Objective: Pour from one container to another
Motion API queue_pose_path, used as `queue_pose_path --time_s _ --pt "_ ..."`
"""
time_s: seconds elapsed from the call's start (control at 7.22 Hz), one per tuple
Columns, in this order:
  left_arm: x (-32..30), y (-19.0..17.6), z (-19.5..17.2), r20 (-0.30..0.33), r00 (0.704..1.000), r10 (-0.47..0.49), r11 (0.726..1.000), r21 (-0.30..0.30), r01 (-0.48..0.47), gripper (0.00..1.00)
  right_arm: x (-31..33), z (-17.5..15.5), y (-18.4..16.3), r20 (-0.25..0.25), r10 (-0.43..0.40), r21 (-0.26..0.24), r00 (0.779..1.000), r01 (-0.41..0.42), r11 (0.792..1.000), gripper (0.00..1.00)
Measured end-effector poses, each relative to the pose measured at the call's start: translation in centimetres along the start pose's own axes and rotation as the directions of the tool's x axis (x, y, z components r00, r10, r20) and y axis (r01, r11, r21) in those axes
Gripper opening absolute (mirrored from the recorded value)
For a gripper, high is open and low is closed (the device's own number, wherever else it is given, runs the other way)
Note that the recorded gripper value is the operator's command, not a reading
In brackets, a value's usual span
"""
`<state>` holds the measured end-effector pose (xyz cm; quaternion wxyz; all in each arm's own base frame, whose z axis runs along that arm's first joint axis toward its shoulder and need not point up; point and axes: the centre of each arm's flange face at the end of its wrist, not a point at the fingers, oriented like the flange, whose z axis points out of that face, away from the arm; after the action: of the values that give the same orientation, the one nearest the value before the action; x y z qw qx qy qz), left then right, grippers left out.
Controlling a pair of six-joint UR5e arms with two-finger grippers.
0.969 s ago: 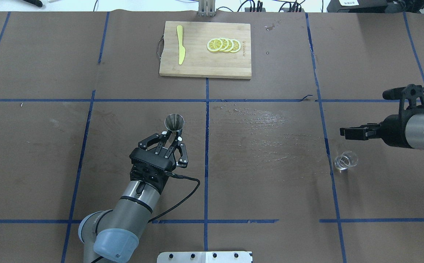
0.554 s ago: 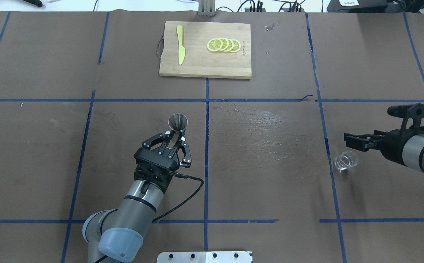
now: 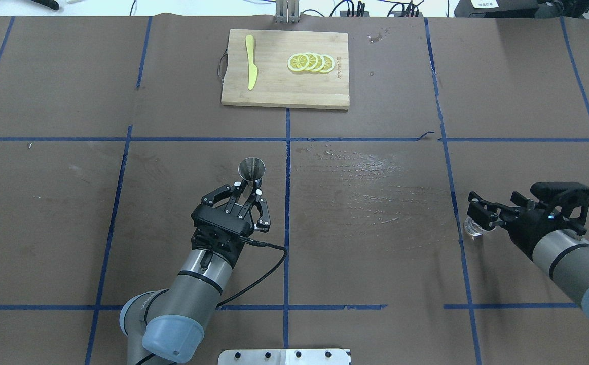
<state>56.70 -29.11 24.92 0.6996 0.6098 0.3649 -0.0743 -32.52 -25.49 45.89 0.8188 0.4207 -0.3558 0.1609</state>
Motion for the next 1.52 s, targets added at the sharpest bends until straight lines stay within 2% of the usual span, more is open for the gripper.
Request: queue_pose_path --time_s 0.28,0.55,0.97,1.52 --pt "0.0 0.0 0.1 0.001 1.000 0.000 1.000 0.000 0.000 0.00 0.5 -0.8 5.1 -0.005 -0.077 0.139 0.997 0.077 0.987 0.96" --pt "0.0 0.1 0.1 0.001 1.000 -0.001 1.000 -0.001 0.001 0.00 2.3 -0.3 8.7 -0.009 -0.071 0.211 0.997 0.072 0.975 0.96" --pt "0.0 0.2 0.2 0.001 1.000 0.001 1.000 -0.002 -0.001 0.00 2.9 0.5 10.3 -0.010 -0.069 0.261 0.998 0.069 0.963 0.96" --pt "-0.1 0.5 0.3 0.004 1.000 0.005 1.000 -0.004 -0.005 0.00 1.7 2.0 12.7 -0.011 -0.075 0.272 0.997 0.075 0.959 0.96"
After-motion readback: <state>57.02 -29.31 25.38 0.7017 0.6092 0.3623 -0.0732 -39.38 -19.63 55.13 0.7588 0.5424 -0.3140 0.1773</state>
